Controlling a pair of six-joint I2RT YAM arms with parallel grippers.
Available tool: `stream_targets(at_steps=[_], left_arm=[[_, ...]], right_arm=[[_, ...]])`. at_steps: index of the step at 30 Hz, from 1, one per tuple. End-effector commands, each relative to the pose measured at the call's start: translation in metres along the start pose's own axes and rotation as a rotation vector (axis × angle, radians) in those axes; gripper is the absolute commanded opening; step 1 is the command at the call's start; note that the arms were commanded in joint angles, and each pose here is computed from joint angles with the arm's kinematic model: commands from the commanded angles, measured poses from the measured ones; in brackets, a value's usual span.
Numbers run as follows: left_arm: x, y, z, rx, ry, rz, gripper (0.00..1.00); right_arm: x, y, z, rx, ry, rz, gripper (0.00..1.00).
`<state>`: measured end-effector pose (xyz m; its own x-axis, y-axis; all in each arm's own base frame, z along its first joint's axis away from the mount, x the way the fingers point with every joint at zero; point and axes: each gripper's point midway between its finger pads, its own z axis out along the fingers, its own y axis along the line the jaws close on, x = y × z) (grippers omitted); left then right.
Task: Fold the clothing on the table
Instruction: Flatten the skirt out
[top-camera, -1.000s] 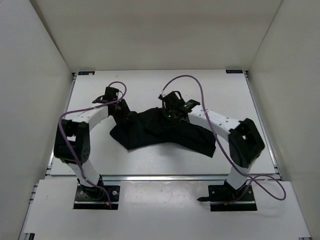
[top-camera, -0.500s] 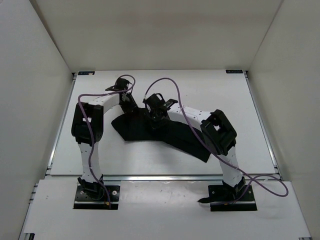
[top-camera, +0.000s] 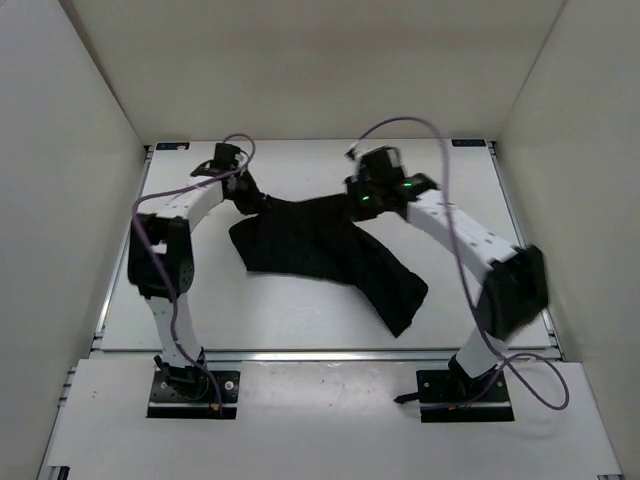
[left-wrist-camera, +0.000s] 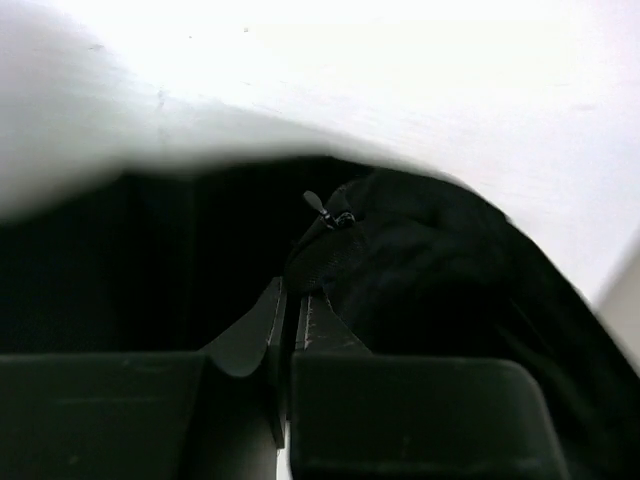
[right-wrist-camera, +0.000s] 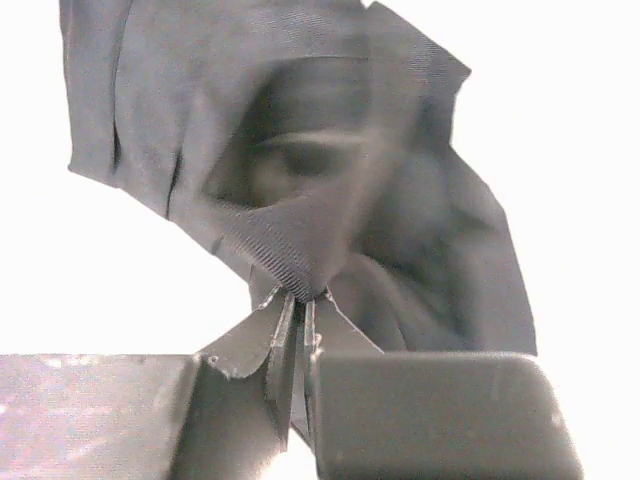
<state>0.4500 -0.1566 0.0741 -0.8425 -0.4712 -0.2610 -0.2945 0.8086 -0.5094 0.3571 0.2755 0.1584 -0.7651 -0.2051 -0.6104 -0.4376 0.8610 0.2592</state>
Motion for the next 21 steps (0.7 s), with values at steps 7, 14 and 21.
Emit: stream_targets(at_steps=[7,14,21], left_arm=[[-0.009,-0.054,-0.225,0.363,-0.344,0.048,0.0],[-0.004,-0.076,-0.259,0.435,-0.396,0.063,0.0],[-0.061,-0.127,-0.258,0.575,-0.442,0.047,0.0]], right_arm=[[-0.051,-0.037,-0.237,-0.165,-0.524,0.115,0.01],[-0.054,-0.041,-0.25,-0.167,-0.502,0.118,0.0],[-0.109,-0.057,-0.207,-0.221,-0.523,0.126,0.0]])
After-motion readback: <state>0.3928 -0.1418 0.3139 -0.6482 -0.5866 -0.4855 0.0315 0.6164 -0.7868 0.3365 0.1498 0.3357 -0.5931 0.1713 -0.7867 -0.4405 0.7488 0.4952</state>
